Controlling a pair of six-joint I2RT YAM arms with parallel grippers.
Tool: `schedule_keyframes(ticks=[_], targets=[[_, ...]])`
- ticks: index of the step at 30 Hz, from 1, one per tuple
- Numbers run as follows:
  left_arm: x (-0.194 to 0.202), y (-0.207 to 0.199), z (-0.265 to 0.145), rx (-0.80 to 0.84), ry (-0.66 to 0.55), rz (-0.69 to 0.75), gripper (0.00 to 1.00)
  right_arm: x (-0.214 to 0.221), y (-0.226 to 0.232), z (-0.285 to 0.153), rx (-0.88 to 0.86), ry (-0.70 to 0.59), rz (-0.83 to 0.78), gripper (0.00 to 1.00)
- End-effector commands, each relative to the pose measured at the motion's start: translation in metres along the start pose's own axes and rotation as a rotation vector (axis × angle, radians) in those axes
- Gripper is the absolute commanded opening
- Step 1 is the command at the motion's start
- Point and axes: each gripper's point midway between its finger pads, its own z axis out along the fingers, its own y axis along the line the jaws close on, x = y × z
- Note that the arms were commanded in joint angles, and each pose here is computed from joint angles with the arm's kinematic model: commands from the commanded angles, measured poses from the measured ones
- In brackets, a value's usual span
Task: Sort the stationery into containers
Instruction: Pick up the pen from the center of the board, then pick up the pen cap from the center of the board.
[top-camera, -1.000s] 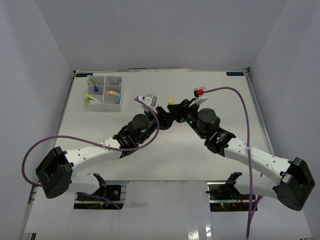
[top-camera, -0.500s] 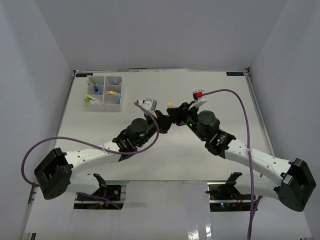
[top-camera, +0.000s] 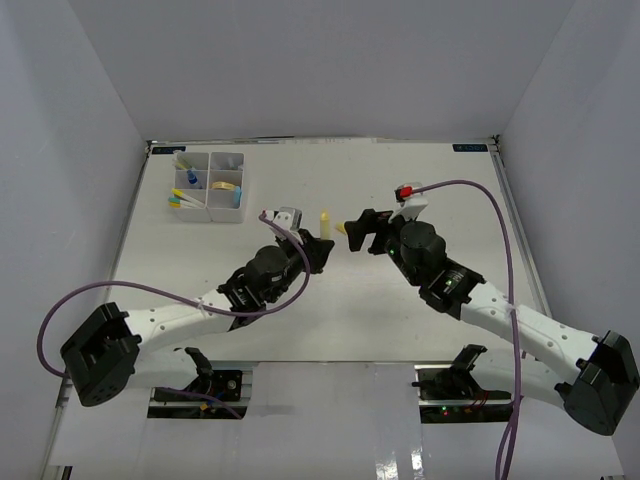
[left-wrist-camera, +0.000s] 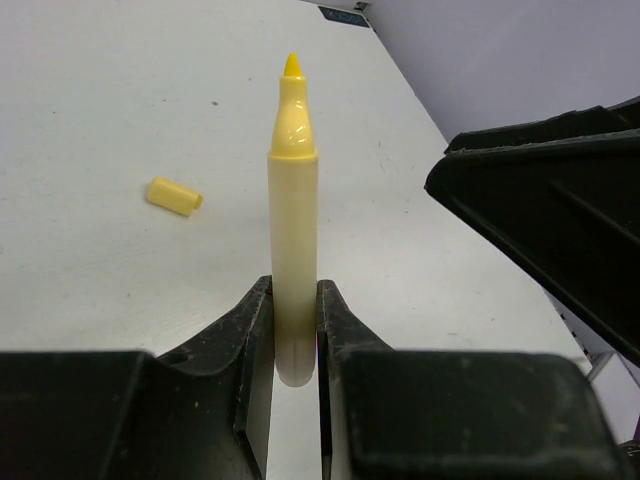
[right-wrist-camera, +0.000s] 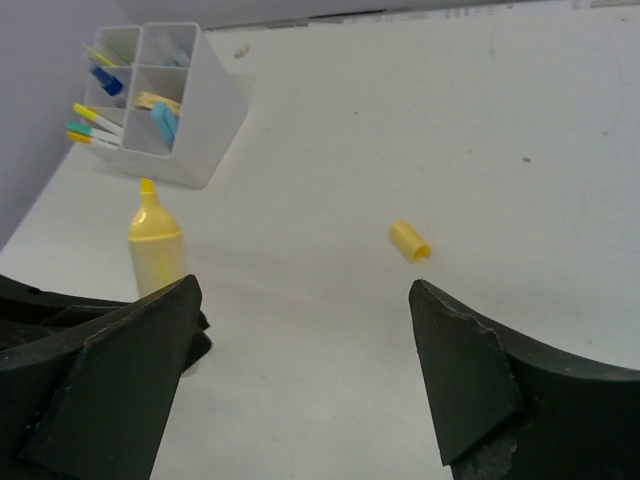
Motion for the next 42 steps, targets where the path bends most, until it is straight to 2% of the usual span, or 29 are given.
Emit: schedule_keyframes(ticks=[1, 3, 7, 8, 11, 15, 17, 22, 30, 37, 42], targets=[[-0.007, 0.01, -0.007, -0.035, -0.024, 0.033, 0.0, -0.017, -0.014, -0.002, 0.079, 0.004, -0.074, 0.93], [-0.005, 0.022, -0.009, -0.069, -0.002, 0.059, 0.0, -0.011, -0.023, 0.001, 0.094, 0.052, -0.127, 0.96], [-0.021, 0.042, -0.012, -0.09, 0.026, 0.083, 0.0, 0.007, -0.036, 0.009, 0.064, 0.199, -0.155, 0.97], [-0.039, 0.054, -0.012, -0.11, 0.001, 0.084, 0.0, 0.011, -0.04, 0.01, 0.044, 0.239, -0.147, 0.96], [-0.057, 0.072, -0.014, -0.124, 0.02, 0.121, 0.0, 0.028, -0.045, 0.02, 0.018, 0.334, -0.192, 0.9], [-0.087, 0.071, -0.016, -0.05, 0.037, 0.235, 0.0, 0.041, -0.053, 0.033, 0.04, 0.478, -0.302, 0.88], [-0.089, 0.073, -0.018, 0.008, 0.065, 0.269, 0.0, 0.057, -0.058, 0.044, 0.043, 0.555, -0.352, 0.88], [-0.081, 0.089, -0.027, 0.057, 0.116, 0.303, 0.0, 0.068, -0.051, 0.069, -0.024, 0.625, -0.412, 0.86], [-0.07, 0.135, -0.029, -0.137, 0.169, 0.265, 0.0, 0.095, -0.059, 0.11, -0.006, 0.744, -0.55, 0.83], [-0.097, 0.162, -0.043, -0.334, 0.06, 0.246, 0.0, 0.118, -0.071, 0.139, 0.075, 0.809, -0.676, 0.81], [-0.106, 0.164, -0.047, -0.363, 0.027, 0.244, 0.0, 0.134, -0.08, 0.154, 0.153, 0.832, -0.73, 0.75]])
